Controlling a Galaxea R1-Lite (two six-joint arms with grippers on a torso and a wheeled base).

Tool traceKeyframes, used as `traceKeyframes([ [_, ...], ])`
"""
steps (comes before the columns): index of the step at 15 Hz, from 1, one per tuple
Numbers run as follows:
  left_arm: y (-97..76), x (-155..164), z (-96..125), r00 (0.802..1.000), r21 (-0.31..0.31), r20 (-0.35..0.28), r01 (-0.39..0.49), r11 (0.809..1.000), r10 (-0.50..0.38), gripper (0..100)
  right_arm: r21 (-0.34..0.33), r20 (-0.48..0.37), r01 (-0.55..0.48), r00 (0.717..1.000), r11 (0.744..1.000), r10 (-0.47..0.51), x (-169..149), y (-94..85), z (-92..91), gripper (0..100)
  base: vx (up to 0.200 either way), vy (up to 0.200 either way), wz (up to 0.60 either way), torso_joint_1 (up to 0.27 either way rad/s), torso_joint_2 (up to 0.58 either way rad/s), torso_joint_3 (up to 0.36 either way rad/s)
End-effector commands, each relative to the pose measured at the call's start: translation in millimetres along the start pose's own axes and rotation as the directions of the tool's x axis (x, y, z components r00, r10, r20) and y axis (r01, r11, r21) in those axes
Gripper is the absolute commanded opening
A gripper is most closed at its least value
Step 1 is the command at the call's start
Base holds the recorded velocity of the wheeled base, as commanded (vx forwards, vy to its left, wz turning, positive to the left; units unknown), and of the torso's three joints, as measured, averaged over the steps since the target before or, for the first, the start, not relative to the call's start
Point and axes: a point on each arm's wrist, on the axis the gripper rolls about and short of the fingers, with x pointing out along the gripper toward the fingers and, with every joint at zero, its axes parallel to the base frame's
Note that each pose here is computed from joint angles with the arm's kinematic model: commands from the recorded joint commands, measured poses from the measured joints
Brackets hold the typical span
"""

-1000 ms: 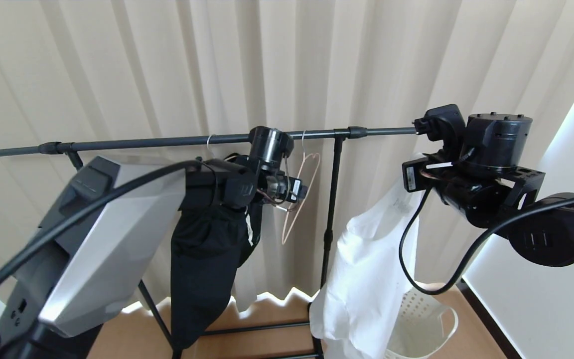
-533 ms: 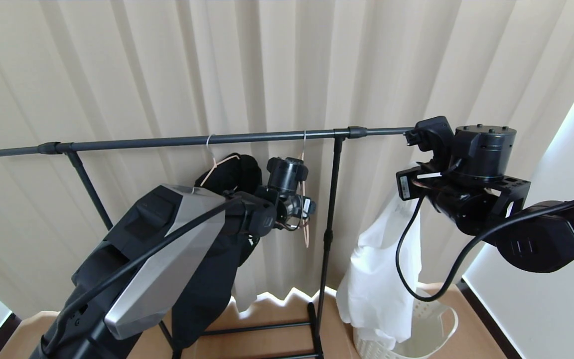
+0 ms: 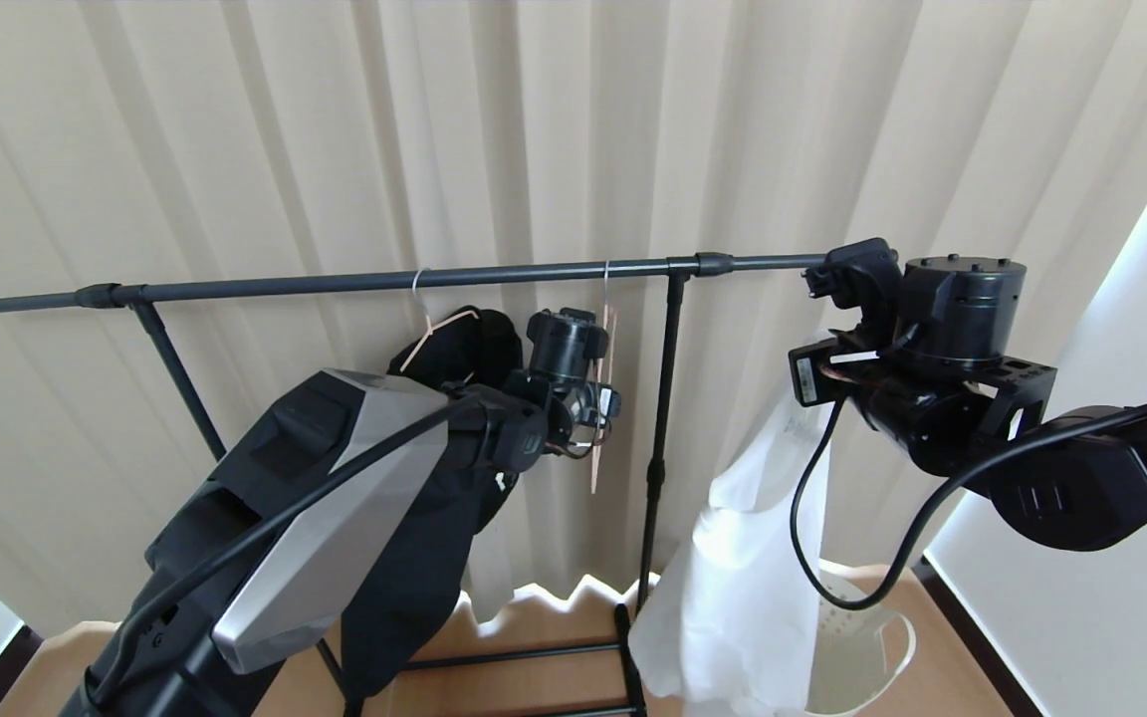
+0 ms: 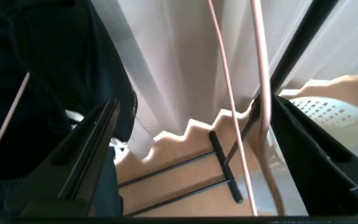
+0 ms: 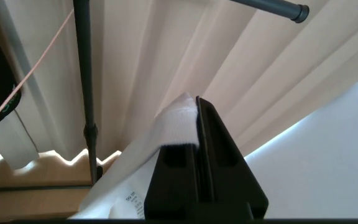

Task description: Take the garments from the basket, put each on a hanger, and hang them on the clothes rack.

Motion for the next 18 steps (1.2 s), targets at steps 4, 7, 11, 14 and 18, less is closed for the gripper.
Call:
traceKeyframes([
  [4,-4.1,7.0,-9.7,1.0,0.0,-0.002,0.029,1.0,-0.029,100,-0.004,-0.008,-0.003,1.0,1.0,0.003,1.4,1.7,-2.8,0,0.0,0.0,0.0,0.0,0.0,0.0],
  [7,-7.1,12.0,-17.7,0.999,0.005,-0.009,0.045,0.999,-0.045,100,-0.005,-0.01,-0.005,1.0,1.0,0.004,1.7,2.7,-3.6,0,0.0,0.0,0.0,0.0,0.0,0.0],
  [11,-4.9,10.9,-14.2,0.999,0.0,0.002,0.041,0.999,-0.041,0,-0.008,-0.011,-0.006,1.0,1.0,0.006,1.6,2.7,-4.3,0,0.0,0.0,0.0,0.0,0.0,0.0],
  [14,-5.7,10.6,-13.2,0.999,-0.003,0.013,0.043,0.999,-0.043,0,-0.006,-0.011,-0.006,1.0,1.0,0.006,1.2,2.5,-4.3,0,0.0,0.0,0.0,0.0,0.0,0.0],
  [18,-5.7,5.9,-6.1,0.999,-0.007,0.028,0.038,0.999,-0.038,0,0.006,0.015,-0.002,1.0,1.0,0.002,1.3,2.2,-2.4,0,0.0,0.0,0.0,0.0,0.0,0.0],
])
